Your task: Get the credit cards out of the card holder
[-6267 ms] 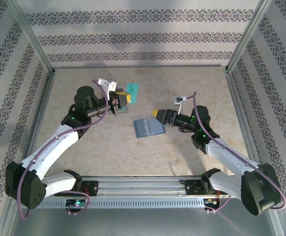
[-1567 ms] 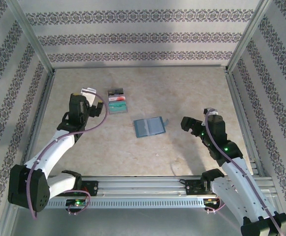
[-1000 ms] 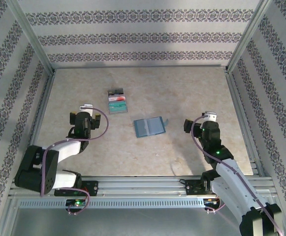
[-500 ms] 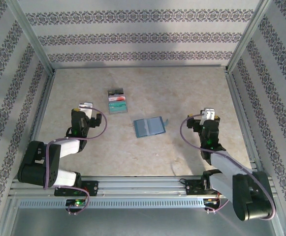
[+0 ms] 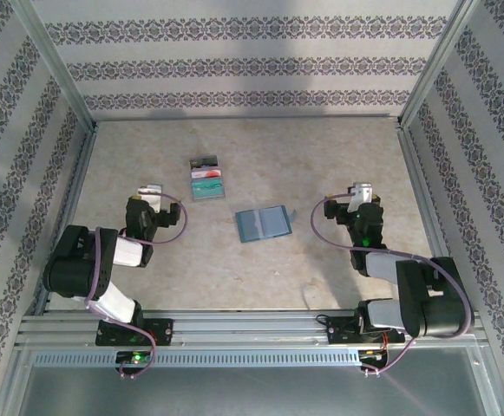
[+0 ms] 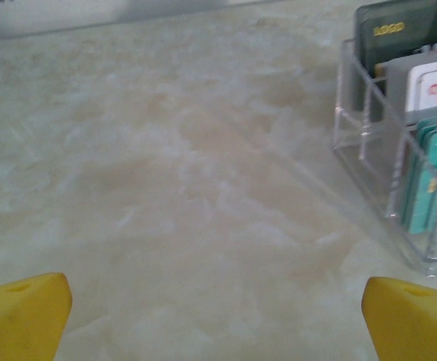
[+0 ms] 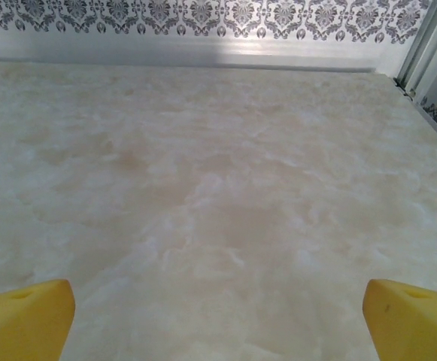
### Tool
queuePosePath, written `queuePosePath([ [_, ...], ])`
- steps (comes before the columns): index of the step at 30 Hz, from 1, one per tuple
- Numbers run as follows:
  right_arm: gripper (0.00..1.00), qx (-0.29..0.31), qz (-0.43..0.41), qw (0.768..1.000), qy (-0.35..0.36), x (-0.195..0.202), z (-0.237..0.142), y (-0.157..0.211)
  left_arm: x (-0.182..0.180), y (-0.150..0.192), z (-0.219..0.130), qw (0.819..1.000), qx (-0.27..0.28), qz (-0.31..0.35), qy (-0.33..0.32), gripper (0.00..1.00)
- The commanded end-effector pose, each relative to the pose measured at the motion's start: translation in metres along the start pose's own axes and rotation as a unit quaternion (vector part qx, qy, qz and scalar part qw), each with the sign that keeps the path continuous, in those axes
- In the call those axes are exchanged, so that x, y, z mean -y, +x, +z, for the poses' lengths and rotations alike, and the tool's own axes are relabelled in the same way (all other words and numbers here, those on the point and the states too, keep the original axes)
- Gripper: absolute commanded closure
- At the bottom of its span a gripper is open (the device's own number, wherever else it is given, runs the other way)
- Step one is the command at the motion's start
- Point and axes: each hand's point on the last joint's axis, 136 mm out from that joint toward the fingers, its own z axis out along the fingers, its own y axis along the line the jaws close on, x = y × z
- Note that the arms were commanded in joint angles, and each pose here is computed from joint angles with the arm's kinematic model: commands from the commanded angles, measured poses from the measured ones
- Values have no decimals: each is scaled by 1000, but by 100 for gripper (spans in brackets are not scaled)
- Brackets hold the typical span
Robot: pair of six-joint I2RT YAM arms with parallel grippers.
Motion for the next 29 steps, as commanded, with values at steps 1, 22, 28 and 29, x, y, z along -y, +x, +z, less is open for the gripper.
queuePosePath([
  [1, 2, 33, -6, 999, -21, -5, 11, -16, -14, -20, 7, 999, 21, -43, -11, 1],
  [22, 2, 5, 30, 999, -22, 7, 35, -10, -7, -20, 7, 999, 23, -34, 6, 1],
  [28, 2, 5, 30, 999, -21, 8, 35, -10, -8, -20, 7, 999, 24, -35, 6, 1],
  [29, 2, 5, 30, 999, -21, 8, 36, -10, -8, -20, 7, 999, 24, -35, 6, 1],
])
